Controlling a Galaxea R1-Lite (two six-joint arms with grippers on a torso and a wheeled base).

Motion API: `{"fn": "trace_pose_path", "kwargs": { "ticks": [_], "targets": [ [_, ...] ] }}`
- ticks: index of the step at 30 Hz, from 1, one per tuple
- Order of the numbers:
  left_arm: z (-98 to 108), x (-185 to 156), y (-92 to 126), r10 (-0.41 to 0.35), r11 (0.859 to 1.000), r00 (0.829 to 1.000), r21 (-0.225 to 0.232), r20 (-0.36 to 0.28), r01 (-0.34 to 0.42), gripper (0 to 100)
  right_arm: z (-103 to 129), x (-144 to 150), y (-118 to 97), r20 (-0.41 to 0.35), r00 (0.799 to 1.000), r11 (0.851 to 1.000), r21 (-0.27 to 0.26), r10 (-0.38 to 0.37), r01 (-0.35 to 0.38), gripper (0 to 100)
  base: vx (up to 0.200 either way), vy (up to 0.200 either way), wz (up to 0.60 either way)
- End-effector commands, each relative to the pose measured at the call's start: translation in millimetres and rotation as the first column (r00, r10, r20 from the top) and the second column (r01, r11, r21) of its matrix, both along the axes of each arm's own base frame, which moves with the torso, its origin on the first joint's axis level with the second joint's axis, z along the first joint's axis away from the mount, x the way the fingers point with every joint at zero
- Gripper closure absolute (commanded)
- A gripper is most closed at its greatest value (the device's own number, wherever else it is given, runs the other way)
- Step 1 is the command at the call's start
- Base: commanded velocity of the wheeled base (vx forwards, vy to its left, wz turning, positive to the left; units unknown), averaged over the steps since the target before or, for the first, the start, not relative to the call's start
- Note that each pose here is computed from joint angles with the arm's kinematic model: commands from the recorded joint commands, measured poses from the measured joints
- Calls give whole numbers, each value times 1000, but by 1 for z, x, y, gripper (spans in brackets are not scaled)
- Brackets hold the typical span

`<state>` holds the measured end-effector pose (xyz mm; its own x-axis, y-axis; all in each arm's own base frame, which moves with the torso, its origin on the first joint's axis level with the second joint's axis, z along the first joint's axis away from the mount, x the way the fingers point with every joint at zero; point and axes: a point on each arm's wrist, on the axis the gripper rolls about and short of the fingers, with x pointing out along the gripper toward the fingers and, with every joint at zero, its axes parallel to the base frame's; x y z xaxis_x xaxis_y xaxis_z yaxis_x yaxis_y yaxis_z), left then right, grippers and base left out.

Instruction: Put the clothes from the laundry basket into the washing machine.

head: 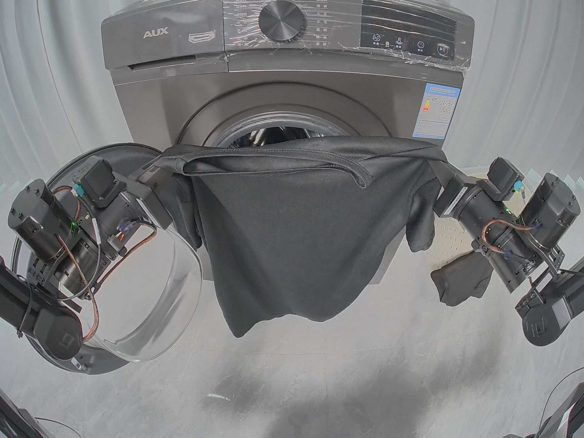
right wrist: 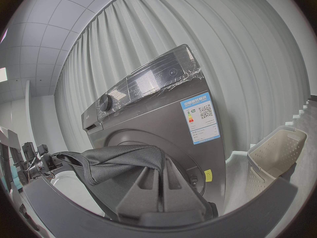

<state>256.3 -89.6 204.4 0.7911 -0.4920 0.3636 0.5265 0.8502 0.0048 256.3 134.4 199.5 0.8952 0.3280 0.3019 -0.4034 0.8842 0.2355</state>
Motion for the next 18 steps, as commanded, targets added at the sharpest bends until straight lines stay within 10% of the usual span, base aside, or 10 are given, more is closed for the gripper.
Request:
{"fn": "trace_pose_path", "kwargs": {
  "ticks": [1,9,18],
  "targets": [
    [-1,0,0,-2,1000,1000,1,-3,2,100,0,0,0,-1,1000,1000,0,1,-1,100,0,0,0],
    [-10,-3,-9,-33,999,999,22,-34,34,100,-10,-4,6,-38,999,999,-20,27,-28,100,0,0,0],
    [-29,-11,-52,-93,995,990,19,-106,96,100,-68,-27,26,-245,962,977,-137,124,-161,100,0,0,0]
  ]
}}
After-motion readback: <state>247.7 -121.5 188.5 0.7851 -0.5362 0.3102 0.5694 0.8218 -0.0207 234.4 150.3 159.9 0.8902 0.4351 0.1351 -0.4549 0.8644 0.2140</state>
